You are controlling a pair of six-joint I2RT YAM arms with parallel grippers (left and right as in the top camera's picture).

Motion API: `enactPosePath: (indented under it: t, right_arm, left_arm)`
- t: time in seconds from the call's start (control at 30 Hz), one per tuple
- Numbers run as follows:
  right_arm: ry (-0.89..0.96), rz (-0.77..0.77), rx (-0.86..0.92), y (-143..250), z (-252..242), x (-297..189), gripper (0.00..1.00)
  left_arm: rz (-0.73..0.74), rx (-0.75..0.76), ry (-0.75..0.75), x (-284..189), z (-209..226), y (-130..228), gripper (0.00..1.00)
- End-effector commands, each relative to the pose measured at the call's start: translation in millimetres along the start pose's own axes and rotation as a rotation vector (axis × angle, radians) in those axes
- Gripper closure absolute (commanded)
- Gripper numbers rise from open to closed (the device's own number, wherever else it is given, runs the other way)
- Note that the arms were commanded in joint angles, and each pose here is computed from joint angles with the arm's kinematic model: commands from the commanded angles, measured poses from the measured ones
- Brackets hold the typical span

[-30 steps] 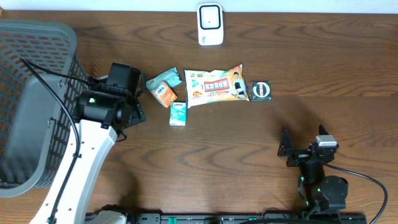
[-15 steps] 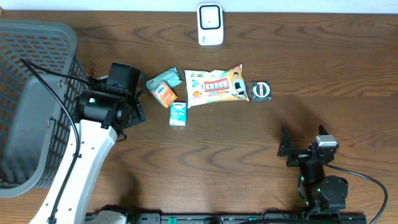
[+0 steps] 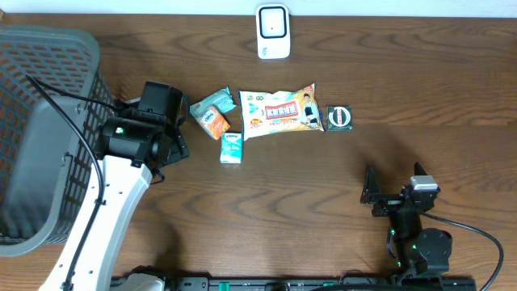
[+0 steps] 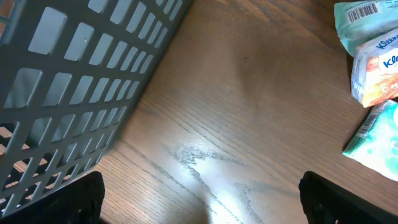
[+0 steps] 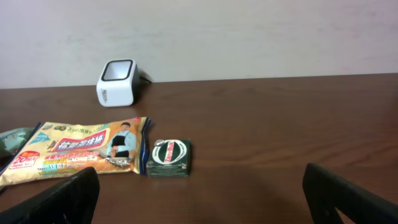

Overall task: Scan the item barcode
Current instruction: 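Withdraw the left gripper to hover beside the basket, then move the right gripper forward toward the white snack bag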

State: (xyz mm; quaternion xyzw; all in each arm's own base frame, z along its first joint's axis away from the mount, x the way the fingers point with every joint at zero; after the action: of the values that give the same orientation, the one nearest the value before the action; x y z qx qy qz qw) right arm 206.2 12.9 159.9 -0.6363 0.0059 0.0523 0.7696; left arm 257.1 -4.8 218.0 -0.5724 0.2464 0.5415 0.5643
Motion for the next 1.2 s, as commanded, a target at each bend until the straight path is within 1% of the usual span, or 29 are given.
enactPosePath:
  t: [0.0,0.77,0.83,1.0,1.17]
  right_arm:
    - [0.001,0.0,-0.015,0.5,-0.3,-0.2,0.01]
    - [0.0,-0.002,-0.007,0.2,-0.1,-0.2,0.01]
    - [-0.026,-0.007,0.066,-1.5,3.4,-0.3,0.01]
    - [-0.228,0.08,0.481,1.8,31.4,-4.0,0.01]
    - [-0.259,0.127,0.834,-1.3,36.9,-5.4,0.01]
  left_arm:
    - [-0.009,-0.012,-0.012,-1.8,4.0,-1.0,0.02]
    - [-0.009,-0.012,-0.012,-1.8,4.0,-1.0,0.02]
    - [-0.009,-0.012,-0.012,-1.8,4.0,-1.0,0.02]
    - [-0.009,-0.012,-0.012,-1.8,4.0,-1.0,0.02]
    - [-0.009,-0.012,-0.012,-1.8,4.0,-1.0,0.02]
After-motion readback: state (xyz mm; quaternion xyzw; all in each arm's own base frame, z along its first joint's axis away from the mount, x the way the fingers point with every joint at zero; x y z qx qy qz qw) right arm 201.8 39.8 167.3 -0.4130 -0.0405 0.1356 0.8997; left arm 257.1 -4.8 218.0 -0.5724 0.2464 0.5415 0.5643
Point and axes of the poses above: each gripper's point midway between its finger pads, its own x axis out along the fingers, its own z axis along the line the jaws close on, y = z × x, the point moved 4 cm from there along -x, back along the fingers, and after that the axes turned 6 degrees about x, right-handed, at the moved point
